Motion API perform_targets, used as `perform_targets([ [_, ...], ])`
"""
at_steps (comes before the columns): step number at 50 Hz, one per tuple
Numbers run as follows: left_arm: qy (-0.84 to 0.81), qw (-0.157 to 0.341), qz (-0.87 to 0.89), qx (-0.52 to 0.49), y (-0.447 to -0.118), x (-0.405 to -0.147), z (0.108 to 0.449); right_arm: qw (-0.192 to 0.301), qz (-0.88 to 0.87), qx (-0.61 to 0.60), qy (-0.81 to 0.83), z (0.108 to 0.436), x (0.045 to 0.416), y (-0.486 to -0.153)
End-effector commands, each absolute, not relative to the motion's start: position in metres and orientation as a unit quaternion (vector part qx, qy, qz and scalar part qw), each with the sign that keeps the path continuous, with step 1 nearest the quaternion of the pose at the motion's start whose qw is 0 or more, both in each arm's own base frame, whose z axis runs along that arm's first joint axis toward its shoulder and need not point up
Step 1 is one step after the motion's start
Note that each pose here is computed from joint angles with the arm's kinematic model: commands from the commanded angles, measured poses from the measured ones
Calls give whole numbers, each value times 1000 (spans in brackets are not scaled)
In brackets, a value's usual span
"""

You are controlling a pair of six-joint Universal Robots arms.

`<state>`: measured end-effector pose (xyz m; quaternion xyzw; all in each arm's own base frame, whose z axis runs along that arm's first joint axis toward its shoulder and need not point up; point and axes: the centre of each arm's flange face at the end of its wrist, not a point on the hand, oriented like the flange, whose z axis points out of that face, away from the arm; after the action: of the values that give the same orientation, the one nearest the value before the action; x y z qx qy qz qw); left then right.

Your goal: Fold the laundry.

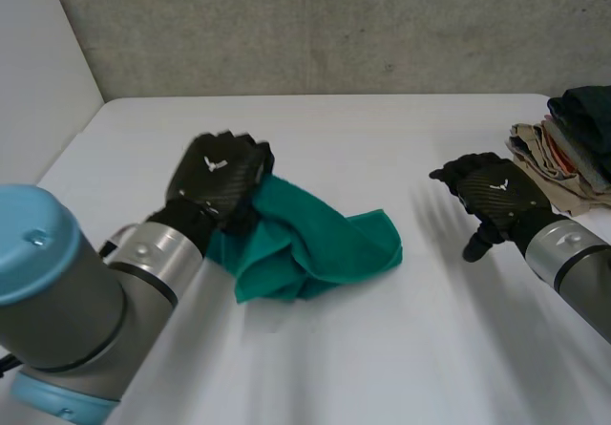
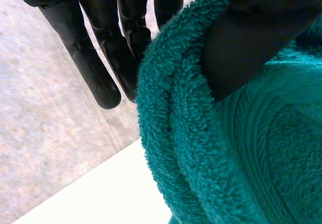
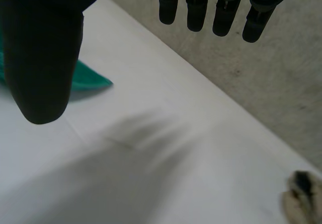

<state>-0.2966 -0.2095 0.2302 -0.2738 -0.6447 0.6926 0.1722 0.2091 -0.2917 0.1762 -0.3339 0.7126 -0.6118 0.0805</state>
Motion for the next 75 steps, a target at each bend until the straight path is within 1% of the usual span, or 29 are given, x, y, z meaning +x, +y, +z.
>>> perform_targets([
  [1,-596,185,738,-258,-195,-291,279,250,-514,-235,786,160,249,-278],
  [4,-581,193,747,-258,-185,-292,290,284,-479,-233,797,148,269,-269],
  [7,-574,204,747,-264,-175,-297,293,298,-473,-251,790,140,287,-261],
  [10,-574,214,742,-272,-166,-300,293,297,-491,-253,779,135,298,-269],
  [14,-579,226,733,-276,-157,-301,294,268,-532,-244,765,122,311,-289],
  [17,-573,241,736,-267,-146,-297,307,248,-555,-235,759,116,317,-304],
  [21,-561,239,750,-256,-145,-289,321,207,-588,-228,748,122,312,-323],
  [23,-558,234,756,-250,-147,-286,324,176,-613,-240,732,137,305,-329],
  [25,-562,215,763,-237,-158,-277,326,152,-638,-257,710,161,300,-331],
  [26,-566,204,764,-231,-164,-273,326,127,-667,-275,680,192,294,-330],
  [29,-584,174,764,-213,-182,-258,325,77,-697,-305,645,227,278,-330],
  [30,-587,167,764,-208,-186,-254,325,40,-707,-325,627,244,266,-331],
  [34,-609,133,759,-187,-206,-236,323,-25,-706,-372,602,275,244,-325],
  [36,-625,119,750,-180,-215,-229,317,-34,-701,-389,598,288,240,-316],
  [39,-638,118,739,-184,-223,-227,308,-30,-689,-408,598,307,238,-298],
  [40,-653,122,721,-195,-230,-230,294,-25,-683,-412,603,308,237,-295],
  [44,-691,127,678,-217,-248,-238,256,3,-646,-430,631,298,238,-283],
  [47,-708,122,657,-228,-260,-242,235,20,-620,-439,650,279,242,-280],
  [48,-719,116,644,-236,-271,-246,220,24,-612,-440,657,272,242,-281],
  [49,-723,112,637,-241,-276,-248,212,32,-592,-442,673,255,243,-285],
  [51,-731,96,624,-259,-293,-253,192,45,-568,-443,692,234,245,-289],
  [52,-732,90,621,-266,-300,-255,185,63,-546,-438,711,216,249,-291],
  [56,-728,64,619,-288,-324,-262,169,100,-508,-420,745,183,260,-293],
  [61,-726,40,625,-285,-334,-268,167,106,-496,-402,762,167,259,-300],
  [65,-722,25,636,-272,-323,-269,183,105,-502,-396,761,164,258,-303],
  [66,-718,22,641,-269,-311,-270,194,106,-502,-396,762,163,258,-302],
  [71,-725,4,642,-249,-271,-257,212,106,-501,-396,762,163,257,-301],
  [73,-728,2,643,-239,-260,-251,217,106,-500,-396,763,163,257,-301],
  [75,-733,14,641,-229,-242,-246,218,106,-501,-396,762,163,257,-301],
])
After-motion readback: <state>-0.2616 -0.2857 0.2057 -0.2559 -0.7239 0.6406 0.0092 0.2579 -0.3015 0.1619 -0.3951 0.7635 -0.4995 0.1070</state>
